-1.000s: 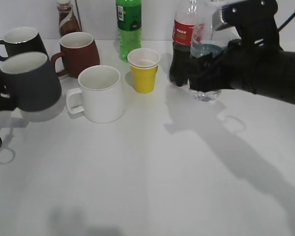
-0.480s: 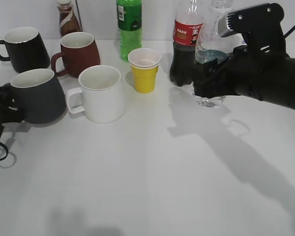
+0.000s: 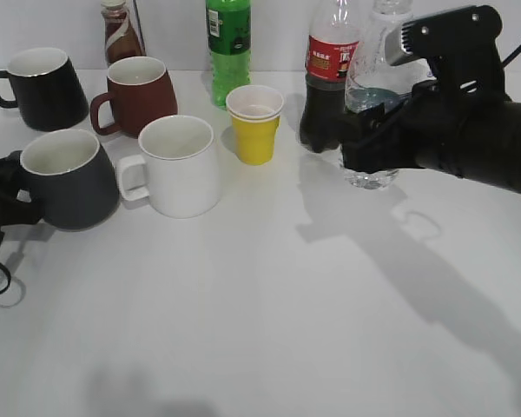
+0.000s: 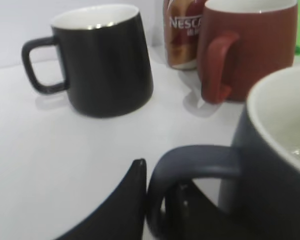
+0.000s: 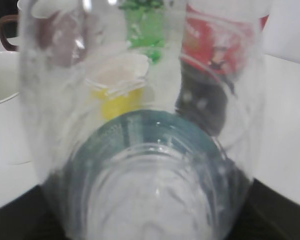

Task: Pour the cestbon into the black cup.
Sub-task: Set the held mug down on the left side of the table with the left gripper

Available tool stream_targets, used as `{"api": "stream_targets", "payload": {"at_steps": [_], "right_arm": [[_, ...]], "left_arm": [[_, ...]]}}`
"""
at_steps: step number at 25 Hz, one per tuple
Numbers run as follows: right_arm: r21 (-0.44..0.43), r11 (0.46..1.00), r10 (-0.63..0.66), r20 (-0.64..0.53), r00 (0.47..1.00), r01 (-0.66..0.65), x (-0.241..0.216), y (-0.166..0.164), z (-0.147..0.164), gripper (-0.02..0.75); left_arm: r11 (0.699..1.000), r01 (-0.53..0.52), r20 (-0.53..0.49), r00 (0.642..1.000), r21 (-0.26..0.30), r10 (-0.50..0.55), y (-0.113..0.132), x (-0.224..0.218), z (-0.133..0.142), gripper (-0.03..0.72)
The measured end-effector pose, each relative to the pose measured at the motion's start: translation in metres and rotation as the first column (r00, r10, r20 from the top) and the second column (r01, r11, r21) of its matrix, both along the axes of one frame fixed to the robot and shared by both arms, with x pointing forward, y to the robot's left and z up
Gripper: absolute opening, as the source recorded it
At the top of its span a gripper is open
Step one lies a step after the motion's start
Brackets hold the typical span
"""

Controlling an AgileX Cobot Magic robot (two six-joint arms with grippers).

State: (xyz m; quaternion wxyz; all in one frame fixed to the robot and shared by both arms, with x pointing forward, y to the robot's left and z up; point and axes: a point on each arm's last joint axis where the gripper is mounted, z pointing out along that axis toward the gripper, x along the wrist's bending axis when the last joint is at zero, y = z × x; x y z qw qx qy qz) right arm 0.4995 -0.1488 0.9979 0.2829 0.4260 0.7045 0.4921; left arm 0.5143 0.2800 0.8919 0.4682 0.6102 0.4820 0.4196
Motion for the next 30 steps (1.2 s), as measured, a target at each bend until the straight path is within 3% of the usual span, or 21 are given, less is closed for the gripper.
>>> {"api": "stream_targets", "payload": {"at_steps": [11, 19, 22, 30], "right_arm": [[0.002, 1.000, -0.002, -0.001, 1.000, 0.002, 0.000, 0.000, 0.000, 0.462], [0.049, 0.992, -0.121, 0.020, 0.992, 0.120, 0.012, -0.028, -0.002, 0.462], [0.077, 0.984, -0.165, 0.037, 0.986, 0.162, 0.017, -0.039, -0.014, 0.462], [0.039, 0.998, -0.042, 0.052, 0.998, 0.040, 0.026, -0.027, -0.062, 0.462]], "left_arm": [[1.000, 0.003, 0.008, 1.000, -0.006, -0.003, 0.000, -0.013, 0.006, 0.222], [1.000, 0.003, 0.028, 1.000, -0.005, -0.003, 0.001, -0.033, 0.021, 0.241], [1.000, 0.002, 0.033, 0.999, 0.001, -0.002, 0.001, -0.038, 0.029, 0.241], [0.999, -0.003, 0.055, 0.998, 0.031, 0.002, 0.002, -0.051, 0.062, 0.241]]}}
